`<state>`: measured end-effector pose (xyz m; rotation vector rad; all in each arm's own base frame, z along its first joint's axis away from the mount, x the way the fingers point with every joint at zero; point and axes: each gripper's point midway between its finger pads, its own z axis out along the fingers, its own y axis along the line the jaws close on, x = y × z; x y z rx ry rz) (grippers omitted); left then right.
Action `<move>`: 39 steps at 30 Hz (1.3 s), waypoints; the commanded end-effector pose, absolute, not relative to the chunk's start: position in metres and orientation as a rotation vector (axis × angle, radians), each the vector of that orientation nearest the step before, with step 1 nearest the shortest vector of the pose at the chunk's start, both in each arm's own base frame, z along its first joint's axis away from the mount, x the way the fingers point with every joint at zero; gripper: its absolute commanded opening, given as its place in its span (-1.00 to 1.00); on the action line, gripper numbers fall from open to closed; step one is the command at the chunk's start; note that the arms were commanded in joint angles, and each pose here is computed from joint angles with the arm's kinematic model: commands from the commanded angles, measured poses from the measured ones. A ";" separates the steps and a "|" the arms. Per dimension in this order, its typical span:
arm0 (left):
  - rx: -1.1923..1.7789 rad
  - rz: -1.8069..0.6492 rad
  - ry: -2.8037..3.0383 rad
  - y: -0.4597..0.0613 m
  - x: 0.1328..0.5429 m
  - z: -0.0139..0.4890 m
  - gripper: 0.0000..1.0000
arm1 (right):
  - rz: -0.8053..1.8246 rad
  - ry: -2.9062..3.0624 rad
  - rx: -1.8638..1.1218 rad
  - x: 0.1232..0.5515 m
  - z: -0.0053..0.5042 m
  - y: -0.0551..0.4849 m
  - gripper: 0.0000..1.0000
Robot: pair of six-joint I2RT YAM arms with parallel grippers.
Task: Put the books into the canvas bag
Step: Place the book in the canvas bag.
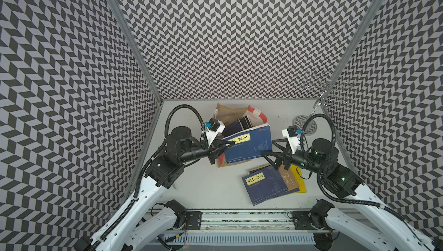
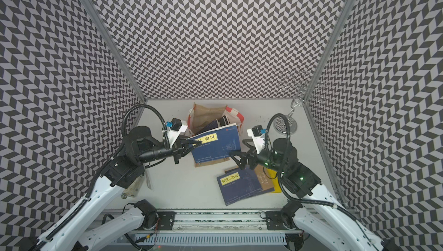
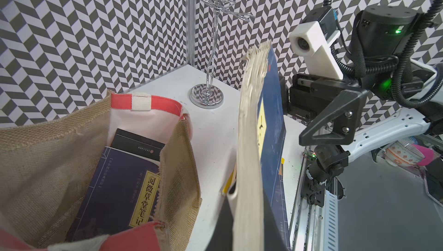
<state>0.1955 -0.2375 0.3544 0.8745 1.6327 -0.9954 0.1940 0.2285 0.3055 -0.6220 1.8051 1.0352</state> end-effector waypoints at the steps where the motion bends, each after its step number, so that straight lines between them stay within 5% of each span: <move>1: 0.884 -0.997 1.516 -0.233 0.193 0.384 -1.00 | 1.156 1.612 -0.757 0.176 0.343 0.240 0.77; 5: 0.825 -1.023 1.499 -0.228 0.202 0.388 -1.00 | 1.296 1.514 -0.774 0.162 0.360 0.242 0.19; 18: 0.735 -1.183 1.430 -0.226 0.212 0.395 -1.00 | 1.458 1.402 -0.703 0.173 0.391 0.253 -0.09; 25: 0.631 -1.188 1.468 -0.221 0.232 0.392 -1.00 | 1.446 1.383 -0.575 0.194 0.416 0.251 -0.97; 26: 0.608 -1.181 1.487 -0.220 0.238 0.390 -0.91 | 1.425 1.397 -0.544 0.201 0.421 0.250 -1.00; 29: 0.528 -1.140 1.575 -0.214 0.262 0.382 0.13 | 1.309 1.517 -0.432 0.237 0.430 0.246 -1.00; 31: 0.459 -1.074 1.651 -0.207 0.282 0.374 0.49 | 1.224 1.608 -0.375 0.262 0.431 0.244 -1.00; 39: 0.250 -0.684 1.995 -0.169 0.348 0.313 0.54 | 0.950 1.872 -0.316 0.326 0.414 0.246 -1.00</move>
